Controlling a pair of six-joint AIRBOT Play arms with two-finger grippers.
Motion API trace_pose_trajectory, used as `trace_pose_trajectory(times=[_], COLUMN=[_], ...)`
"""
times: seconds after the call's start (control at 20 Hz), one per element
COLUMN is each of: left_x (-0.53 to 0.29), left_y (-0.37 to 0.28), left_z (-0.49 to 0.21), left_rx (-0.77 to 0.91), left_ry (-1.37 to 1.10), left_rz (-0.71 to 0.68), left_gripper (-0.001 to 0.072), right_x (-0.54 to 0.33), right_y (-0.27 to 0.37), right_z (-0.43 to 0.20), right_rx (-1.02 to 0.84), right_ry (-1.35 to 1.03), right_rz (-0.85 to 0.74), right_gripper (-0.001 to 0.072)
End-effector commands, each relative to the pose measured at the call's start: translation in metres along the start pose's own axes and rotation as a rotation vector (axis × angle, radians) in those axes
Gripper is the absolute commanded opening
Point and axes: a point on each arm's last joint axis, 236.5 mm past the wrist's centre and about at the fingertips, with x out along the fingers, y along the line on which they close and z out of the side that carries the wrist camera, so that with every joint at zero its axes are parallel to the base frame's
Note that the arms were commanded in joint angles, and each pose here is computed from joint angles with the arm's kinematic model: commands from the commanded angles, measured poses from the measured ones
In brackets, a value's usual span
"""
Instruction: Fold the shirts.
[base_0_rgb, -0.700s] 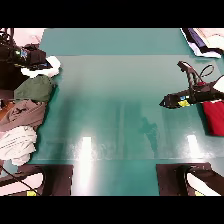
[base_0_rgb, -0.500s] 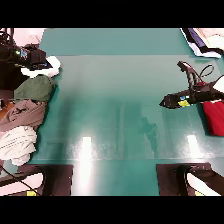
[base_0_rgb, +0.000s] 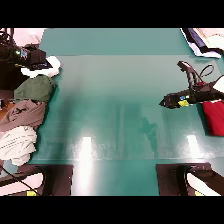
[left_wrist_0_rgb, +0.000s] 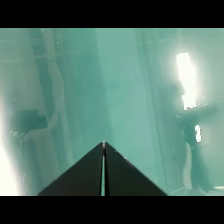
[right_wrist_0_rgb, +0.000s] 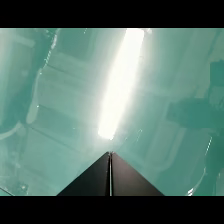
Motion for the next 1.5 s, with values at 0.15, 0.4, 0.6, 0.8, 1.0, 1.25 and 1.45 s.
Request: trace_pose_trajectory(times=[0.15, 0.4, 0.6, 0.8, 1.0, 1.25, 1.45], left_x=[-0.002, -0.008, 0.008, 0.088, 0.136, 0.136, 0.136], left_y=[-0.002, 0.041, 0.128, 0.186, 0.232, 0.273, 0.265], left_z=[0.029, 0.063, 0.082, 0.066, 0.053, 0.036, 0.035], left_rx=[-0.005, 0.067, 0.094, 0.113, 0.103, 0.012, -0.023], left_ry=[-0.122, -0.262, -0.286, -0.171, -0.136, -0.113, -0.098], left_rz=[-0.008, 0.177, 0.481, 0.552, 0.581, 0.612, 0.581], left_gripper=[0.0023, 0.0647, 0.0650, 0.0650, 0.0650, 0.0512, 0.0023], right_x=[0.000, 0.000, 0.000, 0.000, 0.000, 0.000, 0.000], right_y=[0.000, 0.001, 0.002, 0.002, 0.003, 0.002, 0.001], right_z=[0.001, 0.001, -0.004, -0.008, -0.012, -0.008, -0.004], right_rx=[-0.001, -0.001, 0.027, 0.032, 0.033, 0.041, 0.041], right_ry=[-0.004, -0.004, 0.016, 0.033, 0.052, 0.034, 0.014], right_rz=[0.000, 0.001, 0.005, 0.007, 0.010, 0.007, 0.004], right_gripper=[0.0021, 0.0021, 0.0021, 0.0021, 0.0021, 0.0021, 0.0021])
